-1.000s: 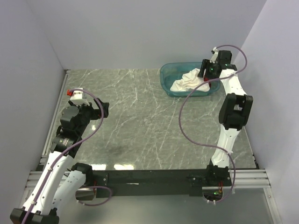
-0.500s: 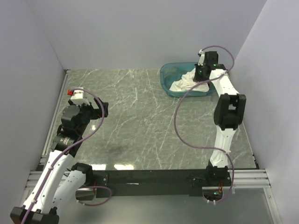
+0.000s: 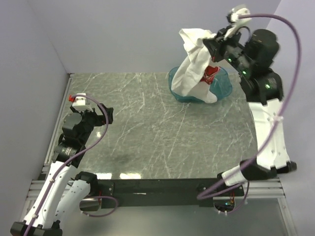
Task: Fold and stack the t-shirts
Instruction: Grab the tshirt from the pile, then move the tshirt to the center of the board, then flatten the tshirt out
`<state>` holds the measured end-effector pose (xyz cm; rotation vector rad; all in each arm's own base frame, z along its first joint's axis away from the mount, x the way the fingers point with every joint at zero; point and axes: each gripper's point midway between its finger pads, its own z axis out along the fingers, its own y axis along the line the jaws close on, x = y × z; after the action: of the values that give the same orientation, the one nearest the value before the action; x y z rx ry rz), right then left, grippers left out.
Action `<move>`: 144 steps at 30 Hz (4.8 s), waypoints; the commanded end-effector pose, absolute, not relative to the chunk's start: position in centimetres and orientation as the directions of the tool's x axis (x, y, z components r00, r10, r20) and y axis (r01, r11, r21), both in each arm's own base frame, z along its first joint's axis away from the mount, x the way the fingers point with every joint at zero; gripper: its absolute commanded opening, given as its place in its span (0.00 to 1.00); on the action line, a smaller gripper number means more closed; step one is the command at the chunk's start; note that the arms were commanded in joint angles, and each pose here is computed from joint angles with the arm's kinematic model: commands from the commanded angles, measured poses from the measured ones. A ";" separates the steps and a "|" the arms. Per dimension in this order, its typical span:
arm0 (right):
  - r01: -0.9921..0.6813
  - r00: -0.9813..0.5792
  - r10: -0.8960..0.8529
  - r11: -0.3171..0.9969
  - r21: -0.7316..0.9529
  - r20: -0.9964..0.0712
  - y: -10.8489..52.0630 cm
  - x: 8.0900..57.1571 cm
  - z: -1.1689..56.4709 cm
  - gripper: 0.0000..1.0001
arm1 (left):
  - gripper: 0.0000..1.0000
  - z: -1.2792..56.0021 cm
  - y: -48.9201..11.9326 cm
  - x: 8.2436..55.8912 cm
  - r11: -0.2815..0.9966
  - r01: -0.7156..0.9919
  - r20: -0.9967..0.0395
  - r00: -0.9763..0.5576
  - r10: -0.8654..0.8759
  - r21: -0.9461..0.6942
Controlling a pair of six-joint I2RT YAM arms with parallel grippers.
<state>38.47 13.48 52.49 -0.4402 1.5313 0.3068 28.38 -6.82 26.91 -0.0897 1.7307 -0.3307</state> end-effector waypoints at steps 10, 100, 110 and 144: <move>-0.667 0.326 0.127 0.733 -0.133 -0.937 15.2 22.0 64.5 0.00 | 0.98 28.8 -6.6 28.1 0.953 0.143 -0.961 -0.113 -0.252 -0.267; -0.929 0.024 -0.892 0.147 -0.340 -0.450 8.1 49.0 13.6 0.66 | 0.99 25.2 -14.6 27.4 0.788 0.519 -0.924 -0.349 -0.159 -0.331; -0.951 -0.005 -0.944 0.107 -0.291 -0.329 6.2 50.9 8.2 0.64 | 0.99 24.7 -14.7 27.6 0.787 0.521 -0.921 -0.362 -0.147 -0.330; -0.979 0.037 -0.924 0.043 -0.201 -0.381 5.5 46.1 10.7 0.64 | 1.00 25.2 -14.9 27.3 0.779 0.537 -0.927 -0.346 -0.145 -0.323</move>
<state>44.94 6.45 11.03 -1.9161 1.9025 0.2903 27.37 -14.57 23.27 0.2569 1.8733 -0.7179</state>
